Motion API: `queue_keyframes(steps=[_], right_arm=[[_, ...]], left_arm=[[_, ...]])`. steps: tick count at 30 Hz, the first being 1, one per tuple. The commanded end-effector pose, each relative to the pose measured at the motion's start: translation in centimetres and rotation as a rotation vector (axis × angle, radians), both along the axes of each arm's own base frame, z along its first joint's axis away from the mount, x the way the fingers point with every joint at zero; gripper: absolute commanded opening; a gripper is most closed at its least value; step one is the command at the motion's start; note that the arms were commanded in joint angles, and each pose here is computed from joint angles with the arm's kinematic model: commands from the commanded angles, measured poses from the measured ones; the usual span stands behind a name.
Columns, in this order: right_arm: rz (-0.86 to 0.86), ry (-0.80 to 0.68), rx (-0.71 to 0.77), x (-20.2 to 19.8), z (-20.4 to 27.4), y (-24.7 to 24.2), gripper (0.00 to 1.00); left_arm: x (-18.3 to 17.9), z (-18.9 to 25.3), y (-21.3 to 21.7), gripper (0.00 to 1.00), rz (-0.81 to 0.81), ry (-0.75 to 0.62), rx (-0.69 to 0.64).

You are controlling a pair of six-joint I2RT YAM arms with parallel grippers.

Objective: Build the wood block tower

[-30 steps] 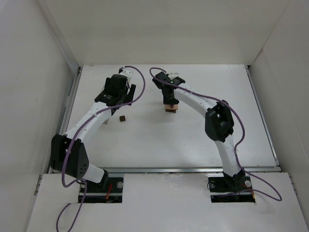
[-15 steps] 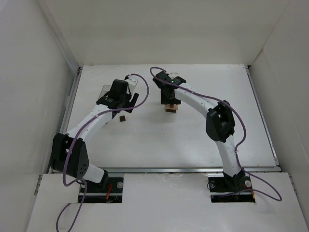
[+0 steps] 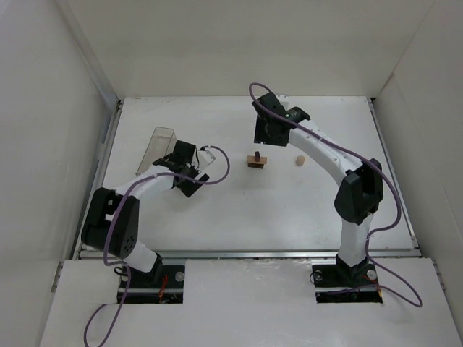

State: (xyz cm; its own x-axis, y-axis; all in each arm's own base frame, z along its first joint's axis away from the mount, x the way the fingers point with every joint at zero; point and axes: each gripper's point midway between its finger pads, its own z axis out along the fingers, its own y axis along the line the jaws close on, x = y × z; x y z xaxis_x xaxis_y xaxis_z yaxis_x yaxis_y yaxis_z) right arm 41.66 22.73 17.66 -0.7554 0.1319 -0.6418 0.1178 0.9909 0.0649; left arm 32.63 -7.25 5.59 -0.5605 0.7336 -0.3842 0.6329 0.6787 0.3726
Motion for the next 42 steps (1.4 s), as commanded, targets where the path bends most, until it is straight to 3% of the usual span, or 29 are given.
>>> queue_keyframes(steps=[1,7,12,17,21,25,30,40,42], right_arm=[[0.040,-0.043,0.043,0.4,1.0,0.8,0.63],[0.053,-0.042,0.030,0.3,0.5,0.6,0.63],[0.060,-0.051,0.030,0.1,0.6,0.4,0.63],[0.067,-0.051,0.023,-0.1,0.6,0.2,0.63],[0.065,-0.059,0.022,0.1,0.8,-0.2,0.63],[0.065,-0.059,0.022,0.1,0.8,-0.2,0.63],[0.065,-0.059,0.022,0.1,0.8,-0.2,0.63],[0.072,-0.067,0.021,0.2,1.2,-0.2,0.63],[0.072,-0.067,0.021,0.2,1.2,-0.2,0.63]], left_arm=[[0.9,-0.6,-0.8,0.89,-0.127,0.039,0.042],[0.5,0.5,-2.7,0.89,-0.267,0.122,-0.024],[1.4,-0.4,-2.2,0.88,-0.305,0.214,0.005],[0.6,-1.8,-0.8,0.74,-0.323,0.410,-0.012],[0.1,-1.9,-0.8,0.71,-0.361,0.488,-0.033],[0.5,-1.5,-0.7,0.71,-0.372,0.447,-0.018],[1.3,-2.8,0.2,0.53,-0.302,0.410,0.022],[3.9,-2.1,-1.1,0.51,-0.250,0.290,-0.038],[4.1,-2.3,-1.1,0.46,-0.249,0.293,-0.037]])
